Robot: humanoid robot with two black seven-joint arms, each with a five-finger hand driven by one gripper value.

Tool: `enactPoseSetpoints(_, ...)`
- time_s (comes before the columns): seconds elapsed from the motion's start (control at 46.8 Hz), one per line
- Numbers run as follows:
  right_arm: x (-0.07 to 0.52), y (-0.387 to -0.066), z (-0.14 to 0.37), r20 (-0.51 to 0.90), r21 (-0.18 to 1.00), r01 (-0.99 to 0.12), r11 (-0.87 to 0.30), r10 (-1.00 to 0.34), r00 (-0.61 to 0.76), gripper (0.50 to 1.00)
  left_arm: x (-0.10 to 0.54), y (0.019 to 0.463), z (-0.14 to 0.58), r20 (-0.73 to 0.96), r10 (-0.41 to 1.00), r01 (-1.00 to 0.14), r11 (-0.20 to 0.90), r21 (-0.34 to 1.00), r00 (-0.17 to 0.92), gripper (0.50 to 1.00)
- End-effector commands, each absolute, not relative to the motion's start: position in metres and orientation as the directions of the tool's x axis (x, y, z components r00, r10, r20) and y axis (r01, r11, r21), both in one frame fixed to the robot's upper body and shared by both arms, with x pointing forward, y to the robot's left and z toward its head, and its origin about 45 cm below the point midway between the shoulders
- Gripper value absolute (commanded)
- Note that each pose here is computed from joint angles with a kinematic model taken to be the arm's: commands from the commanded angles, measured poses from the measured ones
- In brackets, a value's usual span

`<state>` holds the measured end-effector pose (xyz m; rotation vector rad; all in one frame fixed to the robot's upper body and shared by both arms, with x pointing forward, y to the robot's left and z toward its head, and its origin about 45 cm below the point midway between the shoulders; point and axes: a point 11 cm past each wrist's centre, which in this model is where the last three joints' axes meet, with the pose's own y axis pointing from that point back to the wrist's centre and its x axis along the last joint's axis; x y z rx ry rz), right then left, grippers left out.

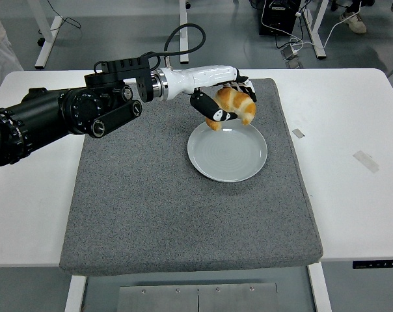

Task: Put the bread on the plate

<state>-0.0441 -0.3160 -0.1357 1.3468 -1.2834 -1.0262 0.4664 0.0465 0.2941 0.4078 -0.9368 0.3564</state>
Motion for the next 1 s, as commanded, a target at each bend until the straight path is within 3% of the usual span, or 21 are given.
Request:
enactPoseSetpoints(0.0,-0.044,-0.316,-0.136,0.047,0.984,-0.174,0.031,-0.995,0.087,1.000,0.463,0.046,0.288,0.825,0.107,-0.455,0.869,0.193,0.554,0.519)
enactPoseSetpoints(0.577,-0.044,-0.316,-0.136,0.047,0.984,-0.174,0.031,-0.995,0.087,1.000,0.451,0.058,0.246,0.824,0.015,-0.432,0.857,0.281,0.567,0.521)
enactPoseSetpoints(0.983,-0.044,-0.316,-0.136,0.047,0.985,-0.172,0.031,-0.995,0.087,1.000,0.455,0.072,0.232,0.855,-0.003,-0.473,0.832,0.289,0.518,0.521)
